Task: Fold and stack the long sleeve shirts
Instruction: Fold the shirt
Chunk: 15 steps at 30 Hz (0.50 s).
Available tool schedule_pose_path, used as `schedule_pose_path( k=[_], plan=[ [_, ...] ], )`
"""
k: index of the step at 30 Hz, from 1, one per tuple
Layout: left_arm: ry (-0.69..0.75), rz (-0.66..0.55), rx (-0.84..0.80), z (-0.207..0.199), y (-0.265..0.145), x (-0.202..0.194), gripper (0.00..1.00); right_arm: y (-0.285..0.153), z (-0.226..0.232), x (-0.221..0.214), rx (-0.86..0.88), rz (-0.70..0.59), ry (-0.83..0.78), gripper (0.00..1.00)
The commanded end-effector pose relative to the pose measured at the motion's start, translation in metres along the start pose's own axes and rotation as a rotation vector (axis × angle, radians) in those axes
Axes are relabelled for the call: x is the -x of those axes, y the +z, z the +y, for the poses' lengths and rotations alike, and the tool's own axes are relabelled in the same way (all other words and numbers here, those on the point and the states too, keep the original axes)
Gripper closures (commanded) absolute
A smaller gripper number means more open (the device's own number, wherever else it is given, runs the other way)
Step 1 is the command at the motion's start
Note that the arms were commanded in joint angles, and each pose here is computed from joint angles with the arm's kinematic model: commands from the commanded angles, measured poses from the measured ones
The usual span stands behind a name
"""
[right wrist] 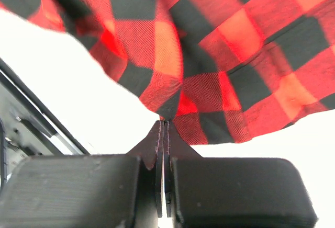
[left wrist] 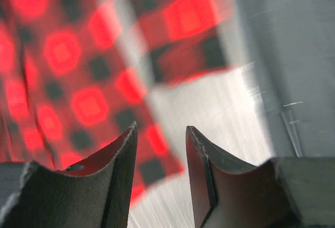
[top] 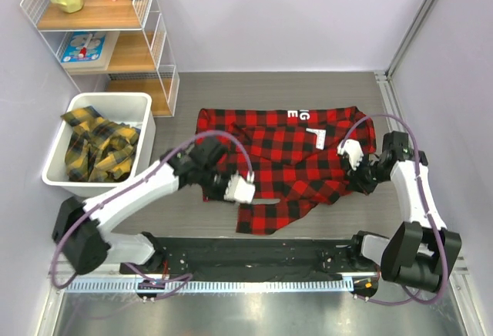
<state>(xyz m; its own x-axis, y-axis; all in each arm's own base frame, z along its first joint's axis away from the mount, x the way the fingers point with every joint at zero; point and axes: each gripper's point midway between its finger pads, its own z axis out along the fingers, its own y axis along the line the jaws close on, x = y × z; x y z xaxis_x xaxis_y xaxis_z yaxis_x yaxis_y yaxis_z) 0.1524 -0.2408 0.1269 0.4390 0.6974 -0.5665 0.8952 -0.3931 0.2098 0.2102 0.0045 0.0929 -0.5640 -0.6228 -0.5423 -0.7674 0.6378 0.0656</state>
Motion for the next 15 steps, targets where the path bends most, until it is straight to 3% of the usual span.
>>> schedule_pose_path(
  k=[1,5,15],
  plan=[
    [-0.374,0.117,0.105,0.043,-0.009,-0.056,0.6,-0.001,0.002,-0.011,-0.032,0.016,-0.167,0.99],
    [-0.488,0.182,0.068,0.039,0.003,-0.086,0.64,0.004,0.001,-0.016,-0.04,0.026,-0.164,0.99],
    [-0.5,0.302,0.102,0.012,0.024,-0.133,0.6,0.003,-0.012,-0.012,-0.053,0.04,-0.133,0.99]
  ],
)
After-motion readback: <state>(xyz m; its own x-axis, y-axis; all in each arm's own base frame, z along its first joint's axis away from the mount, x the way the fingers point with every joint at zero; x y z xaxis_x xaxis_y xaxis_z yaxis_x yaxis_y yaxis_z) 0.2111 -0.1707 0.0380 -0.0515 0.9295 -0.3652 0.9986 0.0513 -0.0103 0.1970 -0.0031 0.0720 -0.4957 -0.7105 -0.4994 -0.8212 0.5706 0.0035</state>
